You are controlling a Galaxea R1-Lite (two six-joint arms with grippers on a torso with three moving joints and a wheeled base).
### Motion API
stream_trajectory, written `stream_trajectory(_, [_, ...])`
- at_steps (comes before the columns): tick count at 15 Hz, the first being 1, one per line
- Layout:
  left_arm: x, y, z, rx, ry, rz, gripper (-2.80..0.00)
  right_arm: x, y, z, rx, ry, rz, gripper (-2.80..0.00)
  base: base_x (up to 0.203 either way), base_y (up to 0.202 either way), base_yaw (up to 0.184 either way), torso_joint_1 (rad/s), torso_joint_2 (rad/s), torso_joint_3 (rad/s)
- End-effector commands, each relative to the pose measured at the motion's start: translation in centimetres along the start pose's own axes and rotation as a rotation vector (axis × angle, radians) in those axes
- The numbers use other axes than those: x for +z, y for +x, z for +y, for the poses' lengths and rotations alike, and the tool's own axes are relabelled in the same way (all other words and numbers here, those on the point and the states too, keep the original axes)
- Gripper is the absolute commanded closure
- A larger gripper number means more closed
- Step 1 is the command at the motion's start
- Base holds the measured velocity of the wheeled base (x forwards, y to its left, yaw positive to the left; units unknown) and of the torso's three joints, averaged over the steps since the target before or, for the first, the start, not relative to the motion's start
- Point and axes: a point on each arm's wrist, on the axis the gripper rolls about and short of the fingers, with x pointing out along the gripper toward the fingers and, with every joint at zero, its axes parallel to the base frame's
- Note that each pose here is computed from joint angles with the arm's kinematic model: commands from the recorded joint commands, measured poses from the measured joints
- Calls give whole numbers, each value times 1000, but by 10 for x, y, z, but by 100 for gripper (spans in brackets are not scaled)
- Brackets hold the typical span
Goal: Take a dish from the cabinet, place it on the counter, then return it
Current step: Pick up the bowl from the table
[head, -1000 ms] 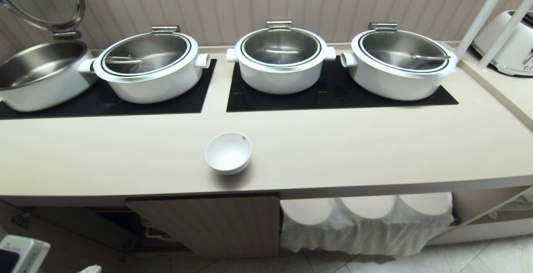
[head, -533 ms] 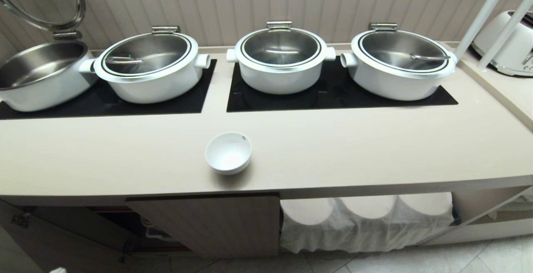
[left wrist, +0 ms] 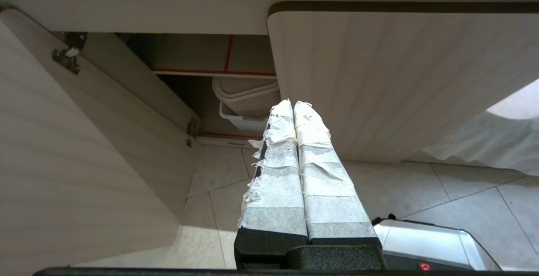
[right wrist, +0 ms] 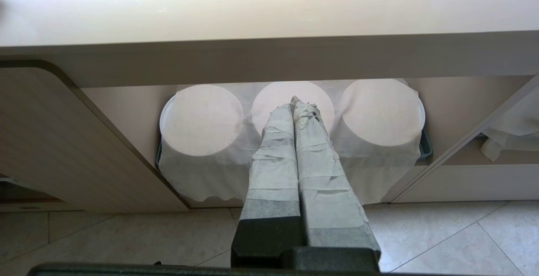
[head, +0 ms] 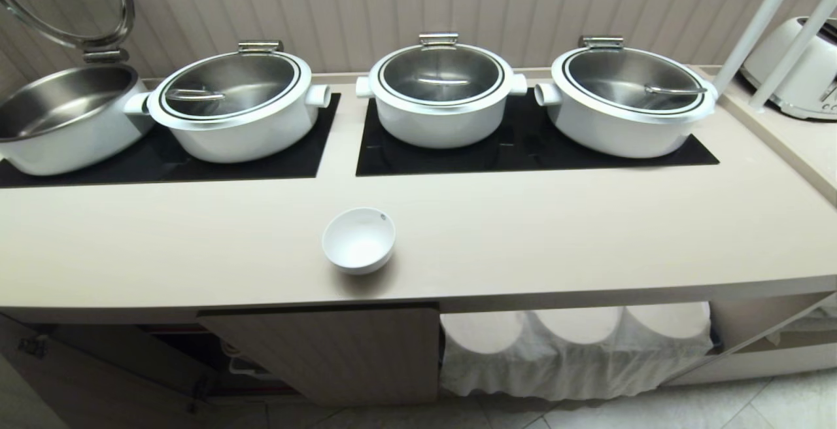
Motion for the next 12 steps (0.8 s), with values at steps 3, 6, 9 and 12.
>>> stream_trajectory(3, [0, 0, 0, -53, 13, -3, 0, 0, 0, 0, 1, 1, -1, 0, 0, 0, 0, 0, 0, 0])
stream_trajectory(6, [0, 0, 0, -70, 18, -4, 0, 0, 0, 0, 1, 0, -1, 0, 0, 0, 0, 0, 0, 0])
stream_trajectory(9, [0, -1, 0, -118, 26, -19, 0, 0, 0, 0, -1, -1, -1, 0, 0, 0, 0, 0, 0, 0])
stream_trajectory(12, [-3, -5, 1, -119, 20, -58, 0, 0, 0, 0, 1, -1, -1, 0, 0, 0, 0, 0, 0, 0])
